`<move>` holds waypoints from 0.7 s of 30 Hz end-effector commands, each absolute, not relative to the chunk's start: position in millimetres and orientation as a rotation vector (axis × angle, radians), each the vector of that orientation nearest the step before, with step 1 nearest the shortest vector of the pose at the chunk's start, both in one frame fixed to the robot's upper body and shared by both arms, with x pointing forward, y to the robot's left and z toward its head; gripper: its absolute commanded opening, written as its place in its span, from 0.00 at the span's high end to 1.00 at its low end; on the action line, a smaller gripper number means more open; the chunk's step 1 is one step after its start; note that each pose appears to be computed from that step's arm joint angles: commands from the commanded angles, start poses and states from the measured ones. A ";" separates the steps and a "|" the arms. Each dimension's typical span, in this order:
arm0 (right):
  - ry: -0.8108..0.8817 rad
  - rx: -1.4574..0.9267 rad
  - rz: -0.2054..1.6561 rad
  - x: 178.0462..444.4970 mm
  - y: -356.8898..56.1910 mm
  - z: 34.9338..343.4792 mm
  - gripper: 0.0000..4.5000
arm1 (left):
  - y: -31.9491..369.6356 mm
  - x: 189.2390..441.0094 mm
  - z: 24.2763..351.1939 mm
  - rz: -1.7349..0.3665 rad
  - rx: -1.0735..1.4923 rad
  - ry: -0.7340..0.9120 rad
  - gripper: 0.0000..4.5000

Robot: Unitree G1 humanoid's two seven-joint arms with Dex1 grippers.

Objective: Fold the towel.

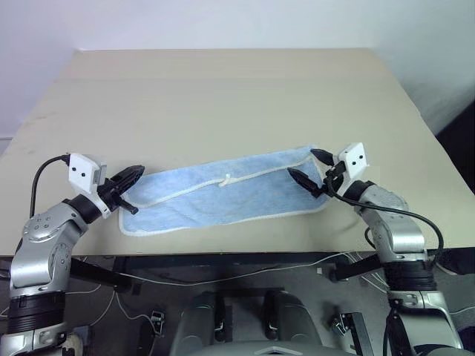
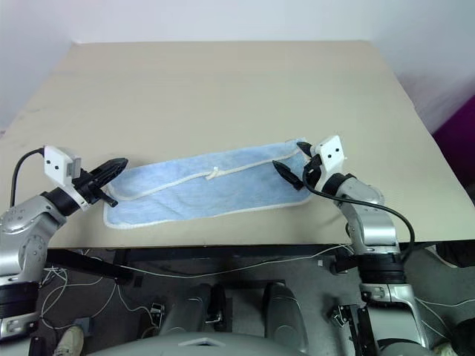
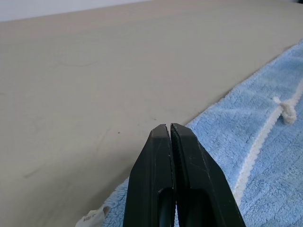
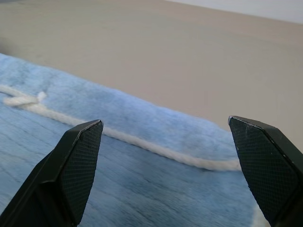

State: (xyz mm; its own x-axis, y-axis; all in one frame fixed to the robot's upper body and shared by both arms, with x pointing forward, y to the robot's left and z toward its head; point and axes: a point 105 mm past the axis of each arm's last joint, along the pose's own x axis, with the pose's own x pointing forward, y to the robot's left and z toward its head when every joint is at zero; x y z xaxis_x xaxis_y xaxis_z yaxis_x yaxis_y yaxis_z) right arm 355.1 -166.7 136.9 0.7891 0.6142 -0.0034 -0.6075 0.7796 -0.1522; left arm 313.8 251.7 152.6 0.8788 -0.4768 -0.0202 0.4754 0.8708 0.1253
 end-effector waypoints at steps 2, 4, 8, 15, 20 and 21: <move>-0.130 -0.153 0.645 357.3 -165.6 152.2 0.01 | 245.5 319.7 171.9 -0.528 0.169 -0.059 0.97; -0.144 -0.149 0.638 356.6 -166.0 154.5 0.01 | 242.9 321.8 172.0 -0.539 0.171 -0.057 0.97; -0.146 -0.149 0.627 355.0 -168.9 153.2 0.01 | 243.9 324.2 174.8 -0.534 0.173 -0.066 0.97; -0.135 -0.166 0.625 352.4 -177.6 154.0 0.01 | 237.6 320.4 170.6 -0.541 0.167 -0.066 0.97; -0.103 -0.167 0.596 354.3 -186.2 145.4 0.01 | 238.7 317.9 155.1 -0.502 0.129 -0.039 0.97; -0.100 -0.167 0.599 354.3 -184.1 144.6 0.01 | 237.0 316.2 153.5 -0.504 0.132 -0.034 0.97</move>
